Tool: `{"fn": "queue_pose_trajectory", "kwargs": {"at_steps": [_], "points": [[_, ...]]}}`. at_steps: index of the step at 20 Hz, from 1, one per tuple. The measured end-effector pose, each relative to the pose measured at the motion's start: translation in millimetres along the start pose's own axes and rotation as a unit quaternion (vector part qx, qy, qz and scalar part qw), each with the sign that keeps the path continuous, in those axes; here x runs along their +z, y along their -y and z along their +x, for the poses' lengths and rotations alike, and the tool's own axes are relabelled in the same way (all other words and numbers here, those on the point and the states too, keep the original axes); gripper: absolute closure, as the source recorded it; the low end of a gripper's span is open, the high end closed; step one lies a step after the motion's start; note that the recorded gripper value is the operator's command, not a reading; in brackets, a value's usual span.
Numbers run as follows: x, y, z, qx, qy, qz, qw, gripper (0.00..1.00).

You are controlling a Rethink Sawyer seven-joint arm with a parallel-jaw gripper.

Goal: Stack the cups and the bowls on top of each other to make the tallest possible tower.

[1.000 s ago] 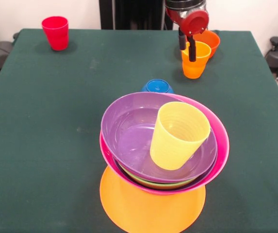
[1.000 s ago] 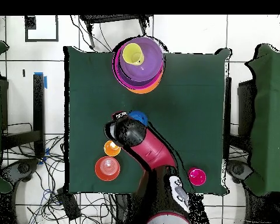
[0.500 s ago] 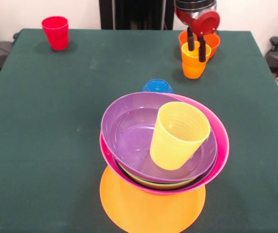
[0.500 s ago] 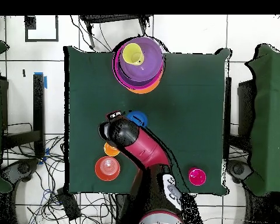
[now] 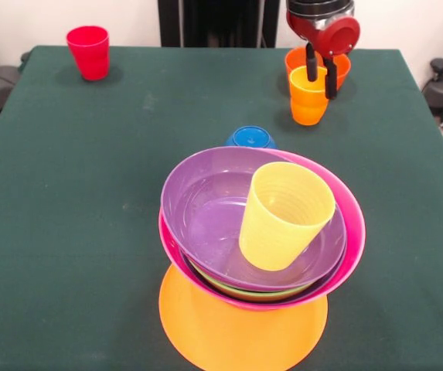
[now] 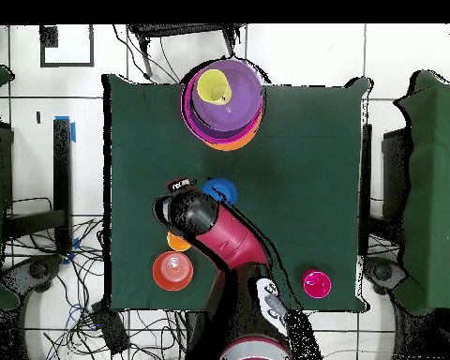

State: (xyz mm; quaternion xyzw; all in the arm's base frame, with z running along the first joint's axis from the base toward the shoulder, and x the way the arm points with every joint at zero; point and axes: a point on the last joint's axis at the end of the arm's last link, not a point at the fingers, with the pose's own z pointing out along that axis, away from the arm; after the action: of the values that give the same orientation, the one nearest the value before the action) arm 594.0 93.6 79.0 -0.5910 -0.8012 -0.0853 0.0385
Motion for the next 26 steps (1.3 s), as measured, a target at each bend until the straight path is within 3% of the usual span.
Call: {"fn": "queue_pose_trajectory", "kwargs": {"at_steps": [12, 18, 26], "points": [[21, 23, 11.1, 0.009, -0.005, -0.005, 0.9999, 0.0], [33, 39, 22.6, -0.004, -0.001, -0.001, 1.0, 0.0], [41, 47, 27.2, -0.018, 0.001, 0.002, 0.9998, 0.0]]}}
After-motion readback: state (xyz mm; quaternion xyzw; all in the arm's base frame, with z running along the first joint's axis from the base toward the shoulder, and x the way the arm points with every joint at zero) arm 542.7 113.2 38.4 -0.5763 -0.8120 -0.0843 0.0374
